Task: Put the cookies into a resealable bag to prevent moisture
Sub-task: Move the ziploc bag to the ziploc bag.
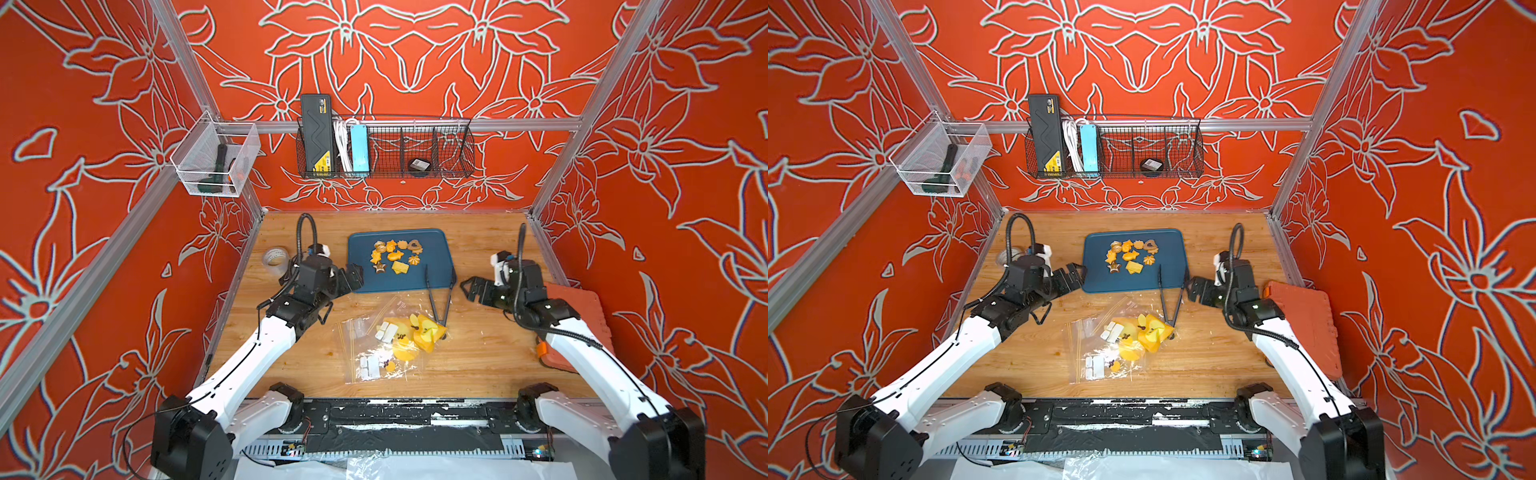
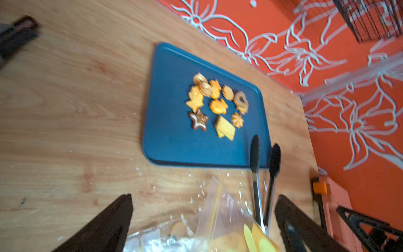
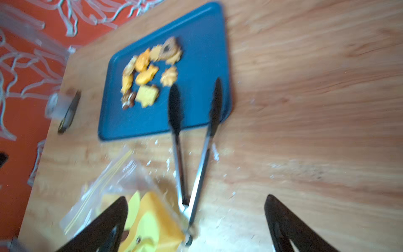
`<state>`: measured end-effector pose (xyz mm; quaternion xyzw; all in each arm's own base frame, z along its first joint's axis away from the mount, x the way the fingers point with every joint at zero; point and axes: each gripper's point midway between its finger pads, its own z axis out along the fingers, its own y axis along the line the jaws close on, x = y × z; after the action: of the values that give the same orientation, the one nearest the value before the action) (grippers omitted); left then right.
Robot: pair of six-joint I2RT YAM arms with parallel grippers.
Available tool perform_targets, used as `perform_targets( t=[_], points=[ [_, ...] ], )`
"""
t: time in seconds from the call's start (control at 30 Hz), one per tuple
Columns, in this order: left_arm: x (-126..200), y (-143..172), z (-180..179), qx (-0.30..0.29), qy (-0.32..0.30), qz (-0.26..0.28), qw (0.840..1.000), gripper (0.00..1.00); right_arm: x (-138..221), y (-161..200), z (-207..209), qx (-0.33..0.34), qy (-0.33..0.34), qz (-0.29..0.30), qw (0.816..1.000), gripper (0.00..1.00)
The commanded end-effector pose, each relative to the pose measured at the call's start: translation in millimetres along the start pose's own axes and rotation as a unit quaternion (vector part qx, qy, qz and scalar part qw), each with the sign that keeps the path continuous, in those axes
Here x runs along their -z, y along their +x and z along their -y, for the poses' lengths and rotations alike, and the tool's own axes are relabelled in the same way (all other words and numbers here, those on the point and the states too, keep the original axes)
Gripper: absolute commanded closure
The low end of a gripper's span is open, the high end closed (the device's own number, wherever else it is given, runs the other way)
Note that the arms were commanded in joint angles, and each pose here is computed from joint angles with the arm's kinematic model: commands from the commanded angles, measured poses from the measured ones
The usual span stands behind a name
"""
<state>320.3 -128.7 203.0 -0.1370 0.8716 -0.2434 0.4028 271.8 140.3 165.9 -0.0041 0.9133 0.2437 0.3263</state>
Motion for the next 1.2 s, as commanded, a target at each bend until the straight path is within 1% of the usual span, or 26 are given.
perform_targets(
  t=[0.0, 0.07, 0.17, 0.23, 0.27, 0.3, 0.37, 0.43, 0.53, 0.6, 0.67, 0.73, 0.8, 0.9, 0.93, 1.0, 1.1, 1.17],
  points=[
    [4.9, 30.4, -11.2, -0.026, -0.023, -0.061, 0.998, 0.00, 17.1, 36.8, -23.5, 0.031, 0.001, -0.052, 0.998, 0.02],
    [7.8, 32.2, -13.3, -0.030, -0.026, -0.067, 0.997, 0.00, 23.1, 58.3, -37.1, 0.069, 0.002, -0.075, 0.995, 0.02],
    [11.2, 30.6, -7.9, -0.020, -0.001, -0.065, 0.998, 0.00, 32.9, 89.9, -56.8, 0.149, 0.003, -0.110, 0.983, 0.02],
    [11.7, 31.9, -3.0, -0.015, 0.020, -0.067, 0.997, 0.00, 39.1, 109.6, -69.1, 0.216, 0.006, -0.133, 0.967, 0.02],
    [19.5, 28.0, 2.8, -0.016, 0.040, -0.052, 0.998, 0.00, 42.0, 120.0, -74.9, 0.249, 0.009, -0.144, 0.958, 0.02],
    [20.5, 29.8, 3.4, -0.017, 0.048, -0.050, 0.997, 0.00, 43.7, 126.7, -79.5, 0.274, 0.014, -0.150, 0.950, 0.02],
    [22.3, 31.8, 2.1, -0.012, 0.056, -0.046, 0.997, 0.00, 43.4, 135.8, -86.0, 0.312, 0.034, -0.154, 0.937, 0.02],
    [20.7, 35.9, -4.7, -0.006, 0.048, -0.051, 0.998, 0.00, 37.2, 143.2, -93.8, 0.332, 0.044, -0.158, 0.929, 0.02],
    [16.1, 40.8, -19.5, 0.012, 0.022, -0.071, 0.997, 0.00, 25.1, 148.7, -108.9, 0.345, 0.058, -0.156, 0.924, 0.02],
    [15.2, 42.3, -26.7, 0.021, 0.012, -0.081, 0.996, 0.00, 17.8, 149.8, -120.5, 0.345, 0.060, -0.151, 0.924, 0.02],
    [16.6, 41.4, -30.7, 0.025, 0.007, -0.080, 0.996, 0.00, 8.9, 152.6, -129.3, 0.341, 0.060, -0.148, 0.926, 0.02],
    [20.0, 38.4, -32.5, 0.026, 0.006, -0.072, 0.997, 0.00, -2.0, 156.3, -127.7, 0.335, 0.076, -0.147, 0.928, 0.02],
    [23.7, 35.3, -31.7, 0.027, 0.009, -0.063, 0.998, 0.00, -8.0, 155.6, -117.2, 0.328, 0.111, -0.141, 0.927, 0.03],
    [26.7, 39.6, -23.6, 0.016, 0.041, -0.063, 0.997, 0.00, -11.0, 149.6, -95.8, 0.319, 0.169, -0.130, 0.923, 0.09],
    [26.6, 45.2, -21.7, 0.020, 0.056, -0.067, 0.996, 0.00, -10.9, 147.5, -88.4, 0.314, 0.184, -0.128, 0.923, 0.12],
    [25.8, 57.9, -18.9, 0.009, 0.080, -0.086, 0.993, 0.00, -10.8, 144.5, -72.1, 0.297, 0.209, -0.132, 0.922, 0.15],
    [23.0, 72.5, -22.1, 0.003, 0.084, -0.112, 0.990, 0.00, -5.9, 134.6, -46.7, 0.267, 0.232, -0.129, 0.927, 0.17],
    [22.6, 74.7, -23.0, 0.003, 0.084, -0.116, 0.990, 0.00, -0.8, 128.5, -28.4, 0.240, 0.242, -0.127, 0.932, 0.18]
  ],
)
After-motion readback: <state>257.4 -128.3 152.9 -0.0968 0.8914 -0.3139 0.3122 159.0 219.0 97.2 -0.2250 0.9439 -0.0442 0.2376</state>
